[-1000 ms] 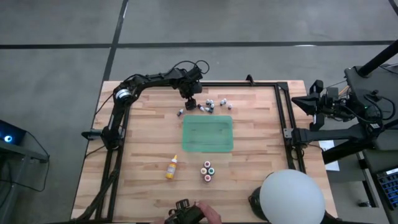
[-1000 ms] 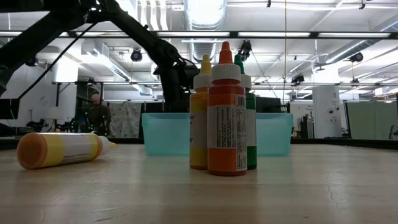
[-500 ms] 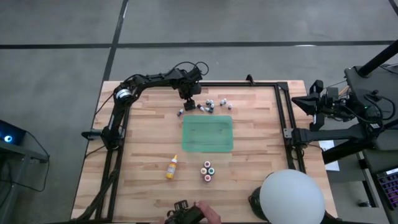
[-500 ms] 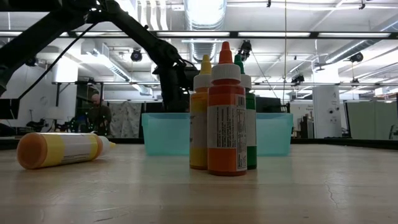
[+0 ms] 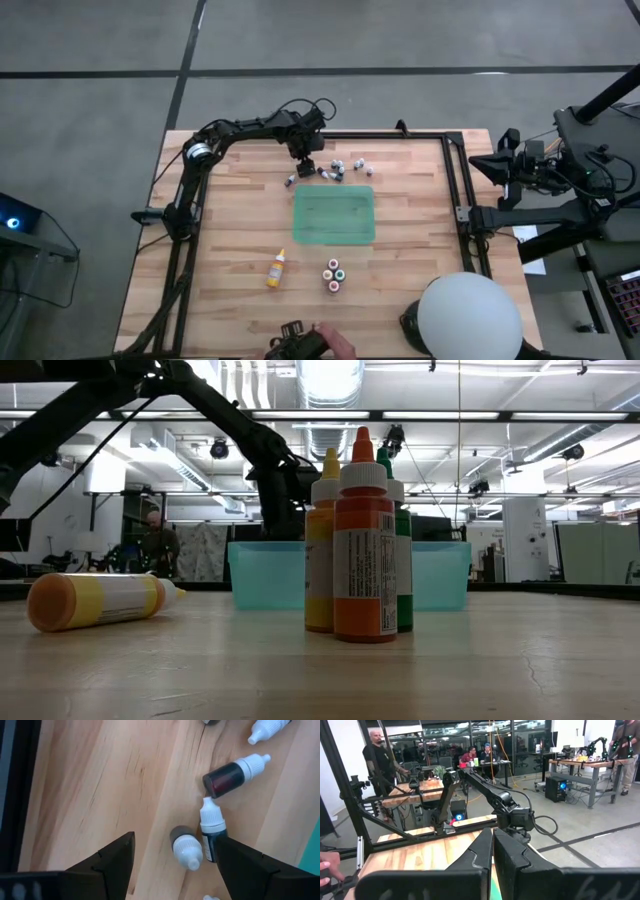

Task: Pick & Place food coloring
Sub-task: Put the black food coloring bottle into the green container

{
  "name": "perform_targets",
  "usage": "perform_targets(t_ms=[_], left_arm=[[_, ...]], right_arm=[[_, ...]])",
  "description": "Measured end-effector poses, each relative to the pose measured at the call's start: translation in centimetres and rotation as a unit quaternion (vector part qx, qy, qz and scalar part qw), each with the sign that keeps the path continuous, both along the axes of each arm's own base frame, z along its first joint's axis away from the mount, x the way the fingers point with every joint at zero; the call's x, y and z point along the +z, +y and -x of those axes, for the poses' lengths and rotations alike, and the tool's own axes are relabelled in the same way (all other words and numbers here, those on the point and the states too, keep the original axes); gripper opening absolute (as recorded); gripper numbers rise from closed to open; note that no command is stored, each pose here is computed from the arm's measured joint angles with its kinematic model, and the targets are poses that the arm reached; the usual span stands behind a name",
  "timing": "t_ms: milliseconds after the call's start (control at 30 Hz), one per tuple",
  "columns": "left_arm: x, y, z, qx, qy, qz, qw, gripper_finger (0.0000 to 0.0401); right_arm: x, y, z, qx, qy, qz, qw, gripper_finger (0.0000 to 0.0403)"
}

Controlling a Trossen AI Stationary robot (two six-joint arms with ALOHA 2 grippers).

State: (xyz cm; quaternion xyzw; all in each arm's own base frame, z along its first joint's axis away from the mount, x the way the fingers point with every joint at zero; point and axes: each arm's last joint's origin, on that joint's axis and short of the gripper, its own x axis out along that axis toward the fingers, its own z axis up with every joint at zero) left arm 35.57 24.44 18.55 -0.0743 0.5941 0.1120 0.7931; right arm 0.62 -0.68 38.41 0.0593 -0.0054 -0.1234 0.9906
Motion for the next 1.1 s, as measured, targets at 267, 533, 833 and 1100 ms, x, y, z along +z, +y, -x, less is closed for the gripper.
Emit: perform_targets(t_ms=[267, 533, 833, 1100], left_arm=[[0.02, 0.03, -0.04, 0.000, -0.002, -0.001, 1.000, 0.0238], [0.02, 0.07, -0.02, 0.002, -0.003, -0.001, 1.000, 0.0180], [0.01, 0.07, -0.01, 0.008, -0.003, 0.001, 1.000, 0.0113], [0.02, 0.07, -0.01, 0.012, -0.003, 0.002, 1.000, 0.0069]], right_arm=[[0.00, 0.00, 0.00, 0.000, 0.000, 0.000, 1.000, 0.0009], [0.01, 0.00, 0.01, 0.000, 0.000, -0.001, 1.000, 0.0009], [0.00, 0.00, 0.00, 0.000, 0.000, 0.000, 1.000, 0.0009], [0.00, 0.00, 0.00, 0.000, 0.000, 0.000, 1.000, 0.0009]])
